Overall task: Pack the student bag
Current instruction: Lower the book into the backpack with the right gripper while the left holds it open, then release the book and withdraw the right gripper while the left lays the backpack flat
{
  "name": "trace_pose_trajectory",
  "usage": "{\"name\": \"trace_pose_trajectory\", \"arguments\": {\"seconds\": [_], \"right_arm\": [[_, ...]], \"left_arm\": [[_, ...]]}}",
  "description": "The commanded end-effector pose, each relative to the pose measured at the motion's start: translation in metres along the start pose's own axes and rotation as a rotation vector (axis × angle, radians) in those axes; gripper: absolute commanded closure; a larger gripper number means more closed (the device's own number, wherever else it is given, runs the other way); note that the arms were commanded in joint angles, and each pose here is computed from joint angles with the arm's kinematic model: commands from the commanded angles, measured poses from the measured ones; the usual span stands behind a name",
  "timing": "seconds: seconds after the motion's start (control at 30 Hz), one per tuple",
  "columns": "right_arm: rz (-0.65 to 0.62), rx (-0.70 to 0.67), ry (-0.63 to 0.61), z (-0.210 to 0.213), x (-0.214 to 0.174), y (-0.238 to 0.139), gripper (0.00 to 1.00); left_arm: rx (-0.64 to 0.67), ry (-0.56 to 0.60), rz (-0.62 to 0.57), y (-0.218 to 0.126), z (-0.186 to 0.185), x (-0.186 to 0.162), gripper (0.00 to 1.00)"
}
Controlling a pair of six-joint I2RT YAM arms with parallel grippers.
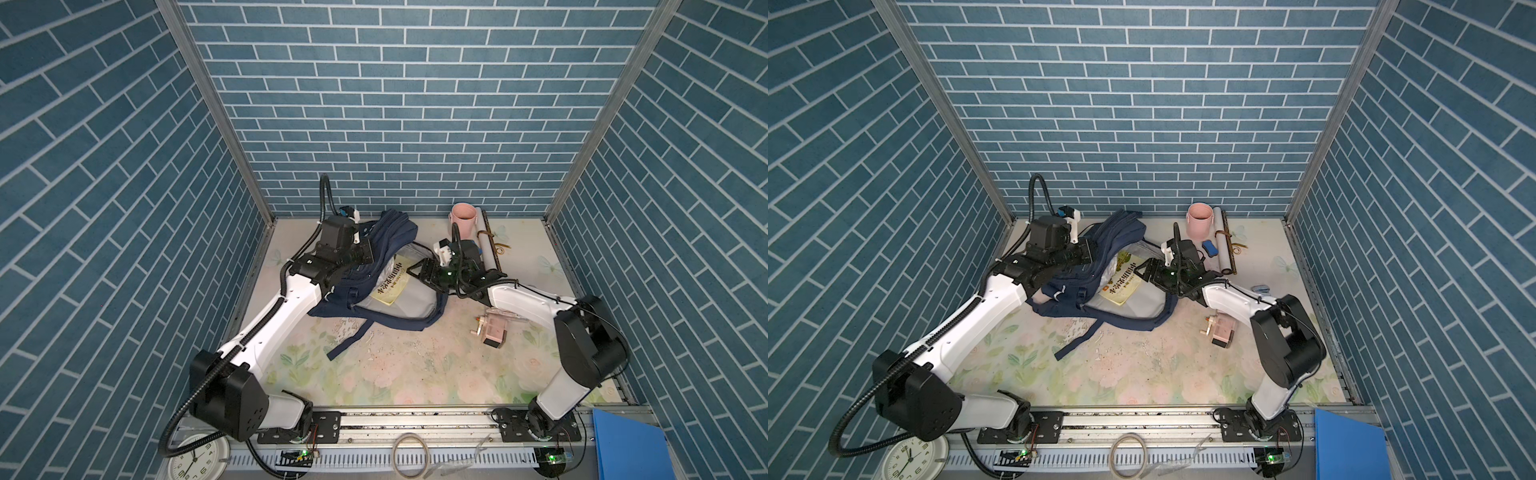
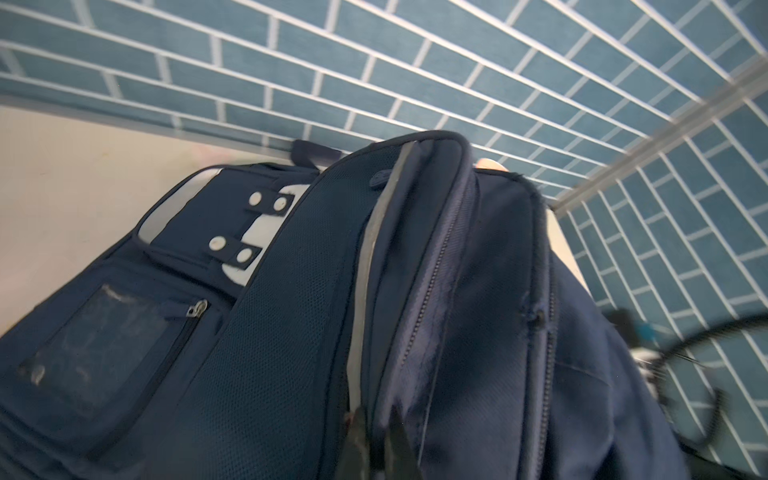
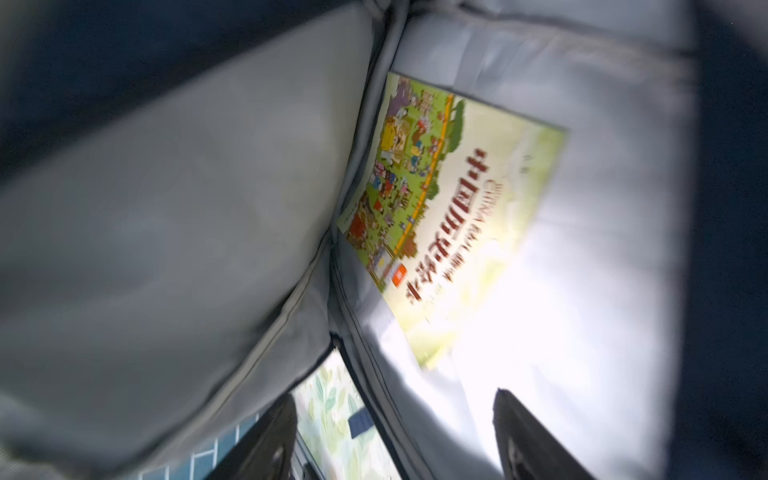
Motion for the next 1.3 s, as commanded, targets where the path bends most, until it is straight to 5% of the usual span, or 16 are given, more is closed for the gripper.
{"name": "trace_pose_trajectory", "arguments": {"seconds": [0.0,0.3,0.63,0.7,0.8,0.93,1.27], "right_arm": [[-0.004,-0.128,-0.094,-0.013,-0.009,-0.024,0.25],[-0.095,-0.269,-0.143,-0.045,0.011,-0.074,0.28],[-0.058,-0.246,-0.194,-0.051,0.003,-0.07,0.35],[-0.058,-0.243,-0.221,-0.052,0.002,-0.068,0.37],[-0.048,-0.242,-0.261,-0.053,-0.002,-0.066,0.4],[-0.005,-0.228,-0.252,-0.059,-0.012,-0.059,0.44],[0.074,-0.198,-0.217,-0.062,-0.025,-0.033,0.49]], "left_arm": [[0.049,-0.121,-0.17,-0.022,0.012,0.028,1.0],[-0.026,-0.318,-0.199,-0.008,-0.021,-0.004,1.0],[-0.157,-0.2,-0.098,0.044,-0.081,-0.013,1.0],[-0.186,-0.119,-0.072,0.048,-0.092,-0.014,0.95],[-0.189,0.072,-0.005,0.048,-0.095,-0.022,0.63],[-0.117,0.404,0.08,0.031,-0.072,-0.036,0.5],[-0.153,1.102,0.467,-0.005,0.01,-0.143,0.47]]}}
Point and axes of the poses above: each gripper's point midway between its finger pads, its own y axis out along the fingers, its own z axis along the line the jaws close on, x = y × z, the point moved 3 cm from there along -y, back along the fingers, and after that the axes turned 2 degrees about y, right-handed, at the moved point
